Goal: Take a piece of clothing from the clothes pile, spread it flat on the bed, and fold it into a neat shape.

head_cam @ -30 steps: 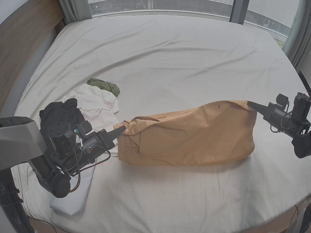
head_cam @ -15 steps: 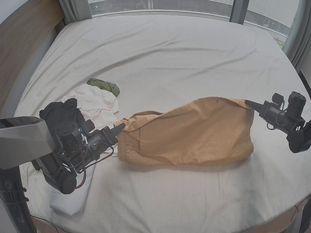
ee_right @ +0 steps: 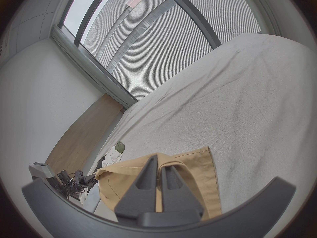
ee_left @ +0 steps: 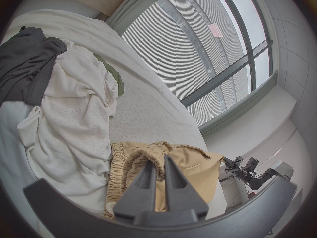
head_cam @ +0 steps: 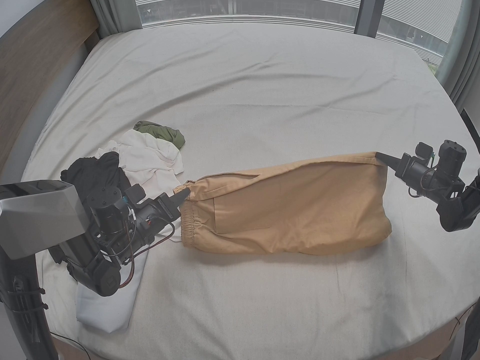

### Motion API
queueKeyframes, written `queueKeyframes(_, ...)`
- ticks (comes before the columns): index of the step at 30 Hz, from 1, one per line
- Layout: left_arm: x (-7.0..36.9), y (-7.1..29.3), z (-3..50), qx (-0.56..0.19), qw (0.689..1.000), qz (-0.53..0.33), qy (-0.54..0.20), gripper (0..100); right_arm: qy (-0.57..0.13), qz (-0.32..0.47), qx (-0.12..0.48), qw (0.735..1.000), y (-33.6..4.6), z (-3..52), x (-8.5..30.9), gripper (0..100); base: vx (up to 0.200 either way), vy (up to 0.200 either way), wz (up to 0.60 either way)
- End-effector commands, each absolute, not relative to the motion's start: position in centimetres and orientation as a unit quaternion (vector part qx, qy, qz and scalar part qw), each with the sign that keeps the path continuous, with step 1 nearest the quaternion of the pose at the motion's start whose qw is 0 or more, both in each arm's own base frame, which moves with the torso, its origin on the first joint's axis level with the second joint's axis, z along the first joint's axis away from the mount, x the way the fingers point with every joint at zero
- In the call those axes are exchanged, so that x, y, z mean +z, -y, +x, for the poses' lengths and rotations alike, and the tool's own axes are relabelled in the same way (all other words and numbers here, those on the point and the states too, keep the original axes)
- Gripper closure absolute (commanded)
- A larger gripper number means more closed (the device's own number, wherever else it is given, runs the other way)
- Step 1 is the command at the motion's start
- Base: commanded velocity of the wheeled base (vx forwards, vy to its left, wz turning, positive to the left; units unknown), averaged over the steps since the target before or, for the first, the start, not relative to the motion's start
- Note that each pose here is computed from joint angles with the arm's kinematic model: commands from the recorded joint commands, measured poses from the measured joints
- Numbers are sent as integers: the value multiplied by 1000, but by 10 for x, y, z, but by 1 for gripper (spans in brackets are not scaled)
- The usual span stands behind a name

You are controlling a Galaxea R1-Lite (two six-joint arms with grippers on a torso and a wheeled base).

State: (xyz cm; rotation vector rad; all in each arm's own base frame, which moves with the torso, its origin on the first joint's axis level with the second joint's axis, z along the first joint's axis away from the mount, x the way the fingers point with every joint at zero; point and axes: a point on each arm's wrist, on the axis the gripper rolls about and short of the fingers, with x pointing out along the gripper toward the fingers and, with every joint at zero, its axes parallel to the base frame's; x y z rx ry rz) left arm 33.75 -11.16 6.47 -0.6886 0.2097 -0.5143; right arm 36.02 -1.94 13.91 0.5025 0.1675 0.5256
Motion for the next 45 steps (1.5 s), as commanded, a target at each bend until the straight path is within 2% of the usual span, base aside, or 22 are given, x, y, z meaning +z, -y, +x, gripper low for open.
queueKeyframes(1, 60, 112, 338, -247, 904, -333, -107, 100, -84, 246, 256, 931, 20, 365, 136, 100, 0, 0, 0)
queueKeyframes(18, 53, 113, 343, -245, 904, -333, -112, 100, -90, 247, 254, 931, 20, 369, 128, 100, 0, 0, 0)
queueKeyframes(19, 53, 112, 344, -244, 904, -334, -111, 0, -92, 247, 253, 931, 20, 369, 127, 100, 0, 0, 0)
queueKeyframes(20, 53, 112, 344, -244, 904, -334, -111, 0, -90, 247, 254, 931, 20, 370, 127, 0, 0, 0, 0)
queueKeyframes(31, 69, 107, 357, -207, 915, -343, -57, 0, -54, 240, 232, 941, 20, 369, 125, 0, 0, 0, 0)
queueKeyframes(38, 101, 112, 335, -233, 899, -369, -41, 0, -77, 248, 222, 940, 19, 333, 119, 0, 0, 0, 0)
queueKeyframes(45, 106, 112, 314, -265, 891, -363, -65, 0, -87, 253, 204, 942, 27, 321, 104, 0, 0, 0, 0)
